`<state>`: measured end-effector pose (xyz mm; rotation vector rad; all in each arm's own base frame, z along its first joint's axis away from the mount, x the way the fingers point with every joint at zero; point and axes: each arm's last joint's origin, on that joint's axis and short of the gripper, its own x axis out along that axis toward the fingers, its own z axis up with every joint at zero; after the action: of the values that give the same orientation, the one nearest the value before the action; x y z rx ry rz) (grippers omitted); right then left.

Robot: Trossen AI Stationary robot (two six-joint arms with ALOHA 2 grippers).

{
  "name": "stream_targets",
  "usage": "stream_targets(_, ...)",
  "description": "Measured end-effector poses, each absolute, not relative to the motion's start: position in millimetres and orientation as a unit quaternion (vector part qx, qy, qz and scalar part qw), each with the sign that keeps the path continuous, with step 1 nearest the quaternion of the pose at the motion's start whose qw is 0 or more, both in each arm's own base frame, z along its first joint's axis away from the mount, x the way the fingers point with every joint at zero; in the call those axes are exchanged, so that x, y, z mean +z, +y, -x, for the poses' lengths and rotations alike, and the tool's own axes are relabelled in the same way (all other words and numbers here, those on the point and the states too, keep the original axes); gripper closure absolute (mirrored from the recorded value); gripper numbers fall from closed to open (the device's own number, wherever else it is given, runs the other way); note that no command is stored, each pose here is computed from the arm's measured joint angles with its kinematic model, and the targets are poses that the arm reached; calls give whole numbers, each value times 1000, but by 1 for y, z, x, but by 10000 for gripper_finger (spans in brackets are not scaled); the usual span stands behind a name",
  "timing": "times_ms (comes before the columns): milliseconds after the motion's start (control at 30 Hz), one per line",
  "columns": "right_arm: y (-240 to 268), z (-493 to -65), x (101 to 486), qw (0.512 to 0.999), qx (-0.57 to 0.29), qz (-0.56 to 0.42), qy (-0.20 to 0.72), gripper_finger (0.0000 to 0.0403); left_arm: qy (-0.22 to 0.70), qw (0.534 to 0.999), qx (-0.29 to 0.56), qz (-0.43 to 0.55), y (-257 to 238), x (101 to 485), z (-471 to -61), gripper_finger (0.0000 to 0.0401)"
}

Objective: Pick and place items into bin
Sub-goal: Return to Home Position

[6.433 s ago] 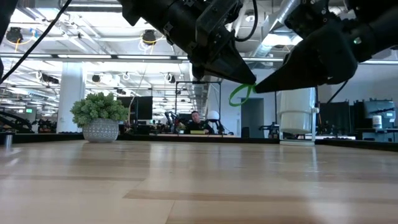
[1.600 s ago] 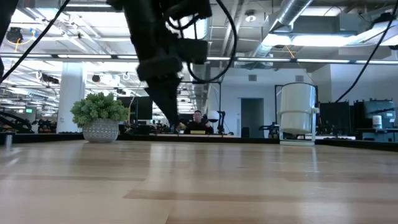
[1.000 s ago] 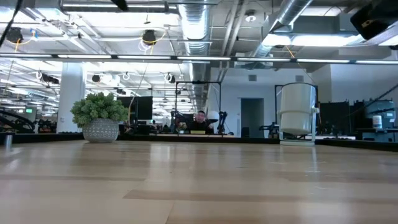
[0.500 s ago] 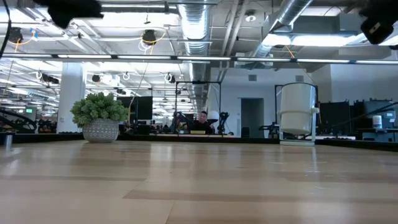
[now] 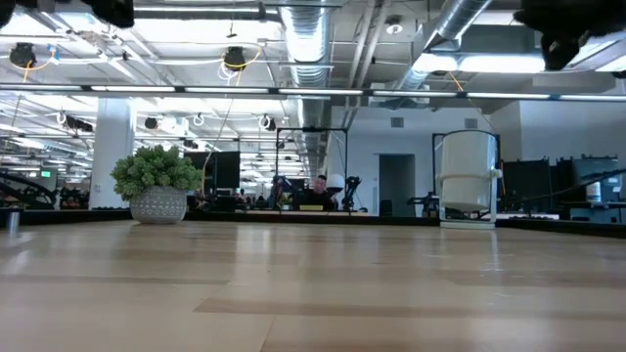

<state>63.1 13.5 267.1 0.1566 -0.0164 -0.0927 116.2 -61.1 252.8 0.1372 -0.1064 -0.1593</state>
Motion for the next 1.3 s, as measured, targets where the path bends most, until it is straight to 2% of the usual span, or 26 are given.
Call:
stream_targets(233, 26, -87, 220, 995, -22, -44, -84, 317, -148, 981, -102, -70, -57, 207, -111, 276)
stream_targets(400, 30, -87, 201, 992, 44, -34, -112, 317, -167, 979, -101, -57, -55, 200, -108, 276)
stream_targets(733, 24, -87, 198, 993, -10, 4, -118, 317, -197, 974, -87, -64, -54, 207, -107, 276)
stream_targets(833, 22, -85, 206, 991, -12, -1, -130, 317, -229, 970, -68, -42, -50, 215, -102, 276)
stream_targets(1000, 23, -83, 210, 993, -2, 6, -119, 317, -228, 972, -1, -49, -42, 218, -93, 276)
stream_targets(1300, 26, -83, 203, 998, 15, 10, -61, 317, -203, 976, -51, -60, -36, 208, -78, 275)
